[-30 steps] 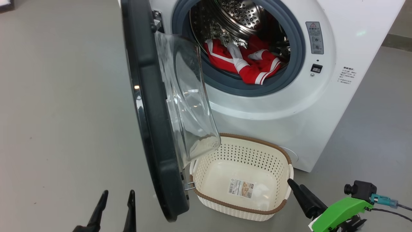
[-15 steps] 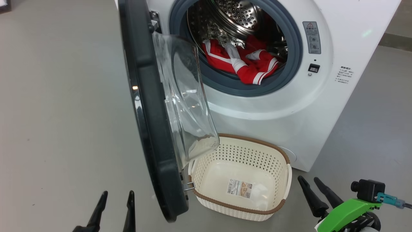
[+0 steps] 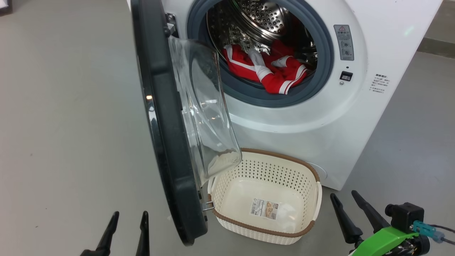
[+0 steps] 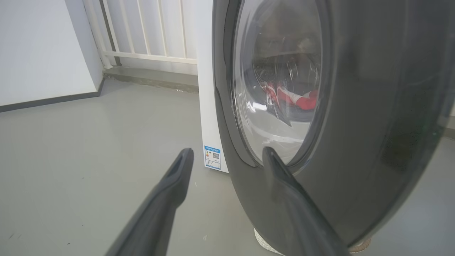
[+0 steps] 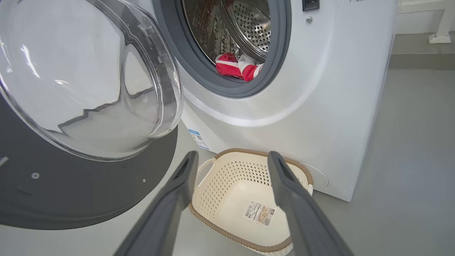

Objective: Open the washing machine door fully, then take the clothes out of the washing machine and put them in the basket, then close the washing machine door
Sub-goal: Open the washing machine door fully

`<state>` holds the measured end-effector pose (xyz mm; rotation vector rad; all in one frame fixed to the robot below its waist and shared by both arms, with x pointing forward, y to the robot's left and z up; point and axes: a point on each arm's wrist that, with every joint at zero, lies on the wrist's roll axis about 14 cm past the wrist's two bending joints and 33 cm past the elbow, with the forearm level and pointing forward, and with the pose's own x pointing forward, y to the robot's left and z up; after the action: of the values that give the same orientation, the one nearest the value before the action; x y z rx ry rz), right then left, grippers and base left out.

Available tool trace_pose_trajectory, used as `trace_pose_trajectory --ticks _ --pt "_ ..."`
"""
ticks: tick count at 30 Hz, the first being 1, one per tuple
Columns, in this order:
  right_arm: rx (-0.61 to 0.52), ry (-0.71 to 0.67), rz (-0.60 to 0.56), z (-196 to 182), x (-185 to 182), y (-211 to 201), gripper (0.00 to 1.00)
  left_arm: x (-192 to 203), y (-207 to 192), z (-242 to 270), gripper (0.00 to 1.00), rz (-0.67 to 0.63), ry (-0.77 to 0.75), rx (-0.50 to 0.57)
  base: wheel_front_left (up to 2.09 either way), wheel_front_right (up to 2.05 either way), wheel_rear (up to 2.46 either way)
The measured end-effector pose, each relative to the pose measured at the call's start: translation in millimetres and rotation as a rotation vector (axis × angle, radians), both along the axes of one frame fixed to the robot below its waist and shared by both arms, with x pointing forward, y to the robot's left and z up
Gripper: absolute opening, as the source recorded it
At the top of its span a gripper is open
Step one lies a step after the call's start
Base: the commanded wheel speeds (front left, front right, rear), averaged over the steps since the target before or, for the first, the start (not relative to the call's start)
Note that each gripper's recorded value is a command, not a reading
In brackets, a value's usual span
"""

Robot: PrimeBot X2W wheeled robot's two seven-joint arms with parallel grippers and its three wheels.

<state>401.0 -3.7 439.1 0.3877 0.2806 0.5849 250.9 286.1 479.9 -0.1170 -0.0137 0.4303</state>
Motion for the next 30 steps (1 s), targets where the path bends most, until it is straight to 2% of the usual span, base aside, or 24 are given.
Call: trace_pose_trajectory --ticks 12,18,30 --pt "-0.075 -0.083 0.006 4 -7 -2 1.00 -2 -1 -4 1.00 -0.002 0.015 0.001 0.00 0.00 0.00" --pt "-0.087 -0.191 -0.028 29 2 -8 1.00 -2 -2 -4 1.00 -0.003 0.015 0.001 0.00 0.00 0.00" --pt "-0.118 -0.178 -0.068 19 -9 -19 1.00 -2 -2 -5 1.00 -0.004 0.019 0.001 0.00 0.00 0.00"
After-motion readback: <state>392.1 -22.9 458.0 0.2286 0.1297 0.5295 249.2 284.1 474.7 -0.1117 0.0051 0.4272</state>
